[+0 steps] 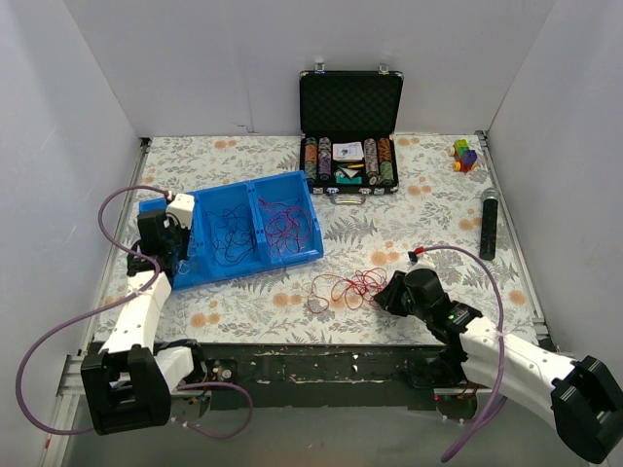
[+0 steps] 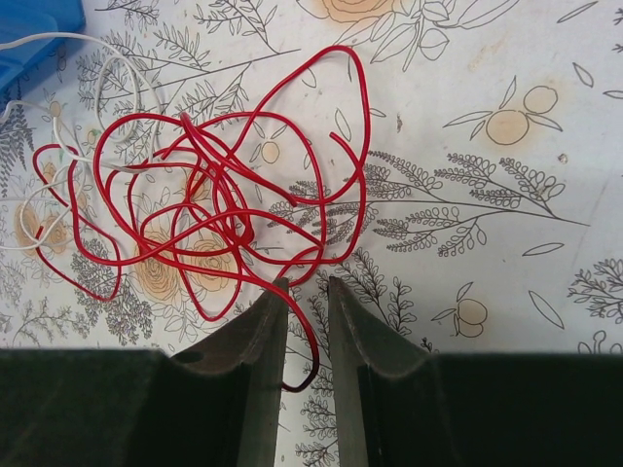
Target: Untangle the cables
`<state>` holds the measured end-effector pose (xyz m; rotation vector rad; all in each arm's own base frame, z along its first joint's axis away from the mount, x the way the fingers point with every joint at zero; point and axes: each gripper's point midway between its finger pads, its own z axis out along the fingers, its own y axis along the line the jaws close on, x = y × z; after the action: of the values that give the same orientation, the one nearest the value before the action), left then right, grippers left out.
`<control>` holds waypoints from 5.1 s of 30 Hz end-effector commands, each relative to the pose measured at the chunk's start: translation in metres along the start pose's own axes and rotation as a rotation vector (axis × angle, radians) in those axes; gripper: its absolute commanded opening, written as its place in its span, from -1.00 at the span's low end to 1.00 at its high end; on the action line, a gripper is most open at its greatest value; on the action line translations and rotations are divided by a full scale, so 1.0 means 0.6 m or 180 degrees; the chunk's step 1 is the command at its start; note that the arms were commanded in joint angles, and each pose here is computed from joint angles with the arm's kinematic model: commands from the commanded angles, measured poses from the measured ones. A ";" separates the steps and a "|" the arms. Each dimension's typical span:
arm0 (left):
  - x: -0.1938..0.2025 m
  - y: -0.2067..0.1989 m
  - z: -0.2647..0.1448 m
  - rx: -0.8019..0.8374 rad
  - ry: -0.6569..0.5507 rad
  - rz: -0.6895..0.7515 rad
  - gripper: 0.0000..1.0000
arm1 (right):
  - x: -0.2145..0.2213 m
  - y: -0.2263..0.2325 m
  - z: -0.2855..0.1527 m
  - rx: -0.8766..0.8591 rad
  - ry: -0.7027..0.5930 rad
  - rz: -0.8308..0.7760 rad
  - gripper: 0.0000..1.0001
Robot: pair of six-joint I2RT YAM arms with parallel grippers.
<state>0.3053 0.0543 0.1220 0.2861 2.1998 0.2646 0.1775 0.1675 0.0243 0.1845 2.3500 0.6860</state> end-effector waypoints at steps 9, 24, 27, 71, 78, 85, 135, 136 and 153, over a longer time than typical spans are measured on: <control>-0.109 0.022 -0.018 0.0075 -0.0453 0.0018 0.32 | 0.008 -0.016 -0.002 0.0136 0.0072 -0.0038 -0.37; -0.221 -0.338 -0.252 0.2671 -0.1194 0.1009 0.72 | 0.026 -0.030 0.001 0.0176 0.0149 -0.0001 -0.37; -0.192 -0.422 -0.249 0.2893 -0.1115 0.1394 0.70 | 0.026 -0.032 0.000 0.0194 0.0138 0.0013 -0.37; -0.148 -0.642 -0.052 0.2639 -0.0709 0.2145 -0.21 | 0.030 -0.034 -0.026 0.0193 0.0174 0.0075 -0.37; -0.115 -0.645 -0.079 0.2816 -0.0603 0.2276 -0.73 | 0.027 -0.033 -0.025 0.0199 0.0160 0.0060 -0.37; -0.141 -0.656 -0.155 0.3082 -0.0883 0.2265 -1.00 | 0.028 -0.039 -0.026 0.0247 0.0151 0.0056 -0.37; -0.166 -0.661 -0.181 0.3129 -0.0855 0.2310 -1.00 | 0.033 -0.039 -0.041 0.0226 0.0181 0.0136 -0.39; -0.160 -0.665 -0.204 0.3344 -0.0818 0.2327 -1.00 | 0.031 -0.040 -0.041 0.0235 0.0170 0.0120 -0.39; -0.012 -0.628 -0.230 0.3622 -0.0214 0.2652 -0.11 | -0.016 -0.013 -0.051 0.0238 0.0001 -0.0068 -0.39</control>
<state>0.1524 -0.3260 0.0946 1.8187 1.8279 -0.6425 0.1585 0.1447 0.0323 0.2004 2.4112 0.5963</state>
